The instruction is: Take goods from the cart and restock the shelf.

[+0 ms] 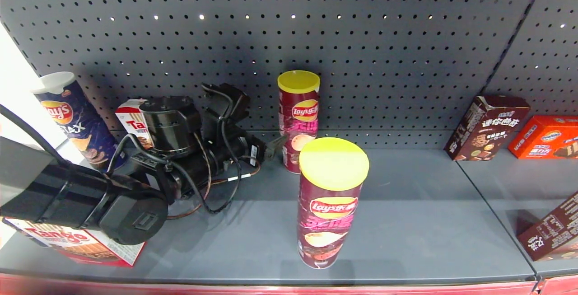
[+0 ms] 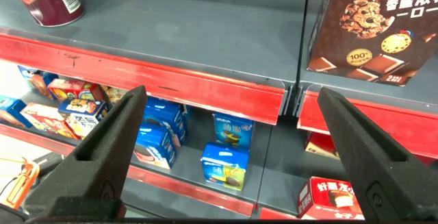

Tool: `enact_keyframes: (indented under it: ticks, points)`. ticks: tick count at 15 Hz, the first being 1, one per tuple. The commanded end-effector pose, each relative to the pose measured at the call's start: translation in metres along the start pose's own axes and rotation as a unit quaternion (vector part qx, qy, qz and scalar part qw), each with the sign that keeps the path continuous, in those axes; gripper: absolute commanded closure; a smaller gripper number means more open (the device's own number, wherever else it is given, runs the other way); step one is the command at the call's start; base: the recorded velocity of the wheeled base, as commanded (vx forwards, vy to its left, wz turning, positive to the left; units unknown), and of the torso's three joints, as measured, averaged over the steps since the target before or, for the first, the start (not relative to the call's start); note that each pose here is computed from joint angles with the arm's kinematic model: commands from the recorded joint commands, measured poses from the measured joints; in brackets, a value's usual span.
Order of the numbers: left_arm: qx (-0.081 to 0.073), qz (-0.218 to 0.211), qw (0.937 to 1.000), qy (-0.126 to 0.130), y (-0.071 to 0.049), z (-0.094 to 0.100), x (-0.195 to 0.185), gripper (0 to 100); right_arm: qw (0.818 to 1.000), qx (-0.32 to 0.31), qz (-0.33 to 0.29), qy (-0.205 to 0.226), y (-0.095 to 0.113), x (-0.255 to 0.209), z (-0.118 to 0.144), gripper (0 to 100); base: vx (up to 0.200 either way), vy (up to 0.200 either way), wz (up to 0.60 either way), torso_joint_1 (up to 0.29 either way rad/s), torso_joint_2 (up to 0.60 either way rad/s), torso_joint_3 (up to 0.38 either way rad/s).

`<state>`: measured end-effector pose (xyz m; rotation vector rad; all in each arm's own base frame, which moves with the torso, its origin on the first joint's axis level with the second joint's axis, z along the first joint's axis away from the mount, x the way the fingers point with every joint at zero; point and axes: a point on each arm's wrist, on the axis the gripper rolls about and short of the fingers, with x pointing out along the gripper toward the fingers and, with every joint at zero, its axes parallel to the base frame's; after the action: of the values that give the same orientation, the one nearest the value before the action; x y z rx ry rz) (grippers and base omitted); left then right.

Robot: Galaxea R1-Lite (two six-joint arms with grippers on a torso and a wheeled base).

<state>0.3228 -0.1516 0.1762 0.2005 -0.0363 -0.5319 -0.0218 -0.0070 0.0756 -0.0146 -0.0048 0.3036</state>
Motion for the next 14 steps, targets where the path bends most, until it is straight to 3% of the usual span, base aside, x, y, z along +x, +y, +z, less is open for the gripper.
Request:
enact_keyframes:
  ticks: [1, 8, 14]
  points:
    - [0.0, 0.001, 1.0, 0.003, 0.0008, -0.002, 0.0007, 0, 1.0, 0.0, 0.001, 0.0, 0.0, 0.0001, 0.0001, 0, 0.0, 0.0, 0.0, 0.0, 0.0, 0.0]
    - [-0.001, 0.024, 0.9997, 0.006, 0.01, -0.0031, 0.0, 0, 1.0, 0.0, 0.001, 0.0, 0.0, 0.0001, 0.0001, 0, 0.0, 0.0, 0.0, 0.0, 0.0, 0.0]
    - [-0.001, 0.029, 0.9995, 0.013, 0.0082, -0.0077, 0.0031, 0, 1.0, 0.0, 0.001, 0.0, 0.0, 0.0001, 0.0001, 0, 0.0, 0.0, 0.0, 0.0, 0.0, 0.0]
